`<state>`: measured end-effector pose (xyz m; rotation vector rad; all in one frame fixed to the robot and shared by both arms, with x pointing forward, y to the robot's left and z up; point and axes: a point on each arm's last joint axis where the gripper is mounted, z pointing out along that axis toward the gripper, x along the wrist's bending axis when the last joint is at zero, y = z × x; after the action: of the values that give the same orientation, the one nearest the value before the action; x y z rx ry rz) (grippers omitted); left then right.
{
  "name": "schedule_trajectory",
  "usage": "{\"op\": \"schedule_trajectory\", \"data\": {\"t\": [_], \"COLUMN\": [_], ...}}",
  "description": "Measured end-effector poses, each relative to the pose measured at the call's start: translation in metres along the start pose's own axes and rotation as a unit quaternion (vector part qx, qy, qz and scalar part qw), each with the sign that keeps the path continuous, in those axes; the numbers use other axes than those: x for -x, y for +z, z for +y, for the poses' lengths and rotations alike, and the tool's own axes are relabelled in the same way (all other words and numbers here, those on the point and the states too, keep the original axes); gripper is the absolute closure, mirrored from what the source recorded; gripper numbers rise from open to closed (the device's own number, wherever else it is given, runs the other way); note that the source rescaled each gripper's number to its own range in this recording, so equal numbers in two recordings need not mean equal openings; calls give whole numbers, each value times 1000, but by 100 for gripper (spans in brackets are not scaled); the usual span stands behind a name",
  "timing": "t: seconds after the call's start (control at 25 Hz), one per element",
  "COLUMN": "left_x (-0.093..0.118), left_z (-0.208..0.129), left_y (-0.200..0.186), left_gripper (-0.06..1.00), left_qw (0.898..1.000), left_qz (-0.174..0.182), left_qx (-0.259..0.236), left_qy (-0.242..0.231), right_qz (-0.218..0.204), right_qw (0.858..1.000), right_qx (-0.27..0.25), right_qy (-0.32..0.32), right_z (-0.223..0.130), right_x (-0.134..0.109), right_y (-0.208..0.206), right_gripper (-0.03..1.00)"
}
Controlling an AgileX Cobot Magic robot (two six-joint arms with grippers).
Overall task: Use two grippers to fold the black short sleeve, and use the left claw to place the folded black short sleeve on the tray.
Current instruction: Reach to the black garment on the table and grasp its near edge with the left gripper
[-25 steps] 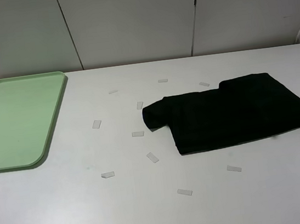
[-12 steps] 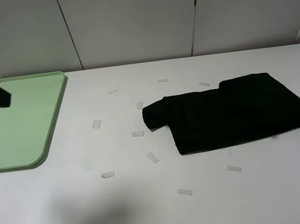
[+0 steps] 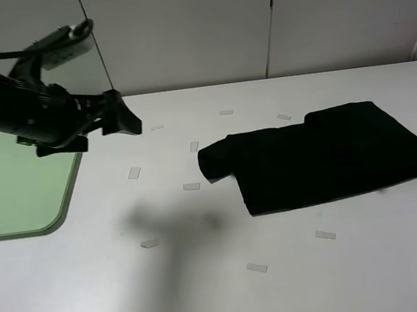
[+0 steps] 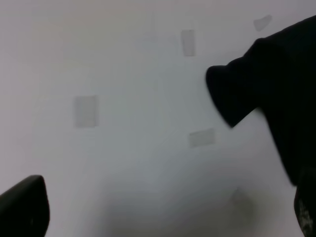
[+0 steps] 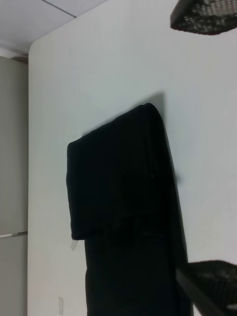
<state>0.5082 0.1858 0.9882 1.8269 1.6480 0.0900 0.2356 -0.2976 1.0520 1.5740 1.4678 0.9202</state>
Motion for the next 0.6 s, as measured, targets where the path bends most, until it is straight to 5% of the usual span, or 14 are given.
{"op": "schedule_trajectory", "data": {"t": [0.6], "left_x": [69], "left_z": [3], "left_y": [136], "left_gripper": [-6], "left_qw": [998], "left_qz": [-30], "left_qx": [-50], "left_qy": [-18], "right_qz": [0], "right_qw": [1000], "right_qx": [0], "right_qy": [0], "right_z": [0], "right_x": [0], "right_y": [0], "right_gripper": [-3]}}
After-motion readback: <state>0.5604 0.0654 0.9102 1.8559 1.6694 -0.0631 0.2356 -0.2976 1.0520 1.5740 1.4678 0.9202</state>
